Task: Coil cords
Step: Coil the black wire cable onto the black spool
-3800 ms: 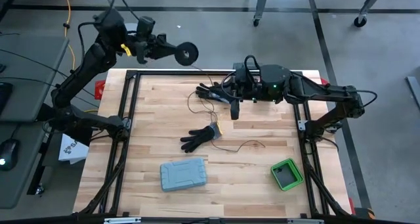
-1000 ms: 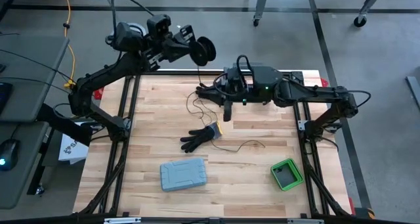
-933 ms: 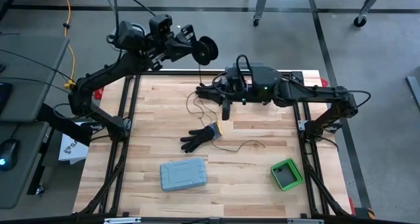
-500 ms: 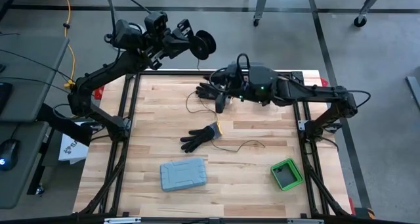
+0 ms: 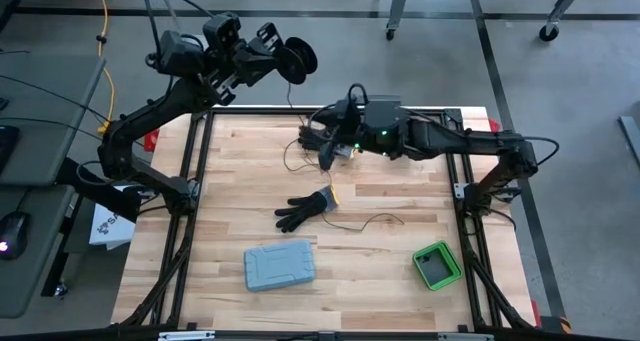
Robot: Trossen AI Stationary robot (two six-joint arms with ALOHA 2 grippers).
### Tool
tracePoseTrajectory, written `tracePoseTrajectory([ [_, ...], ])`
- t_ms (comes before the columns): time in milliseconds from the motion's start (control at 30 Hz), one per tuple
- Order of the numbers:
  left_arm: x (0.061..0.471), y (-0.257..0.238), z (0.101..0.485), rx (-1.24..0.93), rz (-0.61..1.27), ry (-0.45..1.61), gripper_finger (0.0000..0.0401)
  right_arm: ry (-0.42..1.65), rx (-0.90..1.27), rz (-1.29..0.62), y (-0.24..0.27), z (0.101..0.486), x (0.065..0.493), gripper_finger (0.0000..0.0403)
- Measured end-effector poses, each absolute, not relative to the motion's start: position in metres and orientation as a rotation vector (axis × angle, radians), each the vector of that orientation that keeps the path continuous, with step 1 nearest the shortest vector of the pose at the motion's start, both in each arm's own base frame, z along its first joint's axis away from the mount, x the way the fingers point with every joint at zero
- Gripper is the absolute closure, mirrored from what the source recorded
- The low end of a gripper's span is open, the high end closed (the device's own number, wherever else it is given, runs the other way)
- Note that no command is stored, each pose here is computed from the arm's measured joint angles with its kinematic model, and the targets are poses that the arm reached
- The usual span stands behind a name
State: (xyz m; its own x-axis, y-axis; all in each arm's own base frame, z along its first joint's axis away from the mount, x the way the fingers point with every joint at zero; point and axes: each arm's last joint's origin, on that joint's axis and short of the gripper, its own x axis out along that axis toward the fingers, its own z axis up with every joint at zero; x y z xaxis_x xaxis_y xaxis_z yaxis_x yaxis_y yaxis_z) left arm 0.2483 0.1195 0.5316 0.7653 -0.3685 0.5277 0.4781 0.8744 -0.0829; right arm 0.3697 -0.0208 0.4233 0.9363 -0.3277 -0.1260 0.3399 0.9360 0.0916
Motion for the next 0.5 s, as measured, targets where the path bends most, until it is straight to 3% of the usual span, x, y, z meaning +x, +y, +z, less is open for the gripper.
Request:
tracePoseTrajectory([
  [267, 0.2481, 0.1195, 0.5318, -0.219, -0.462, -0.526, 0.0401, 0.112, 0.112, -0.285, -0.0174, 0.4187, 0.3764, 0.0256],
  [500, 0.2481, 0.1195, 0.5318, -0.214, -0.459, -0.528, 0.0401, 0.112, 0.087, -0.305, -0.0176, 0.4196, 0.3754, 0.0325],
])
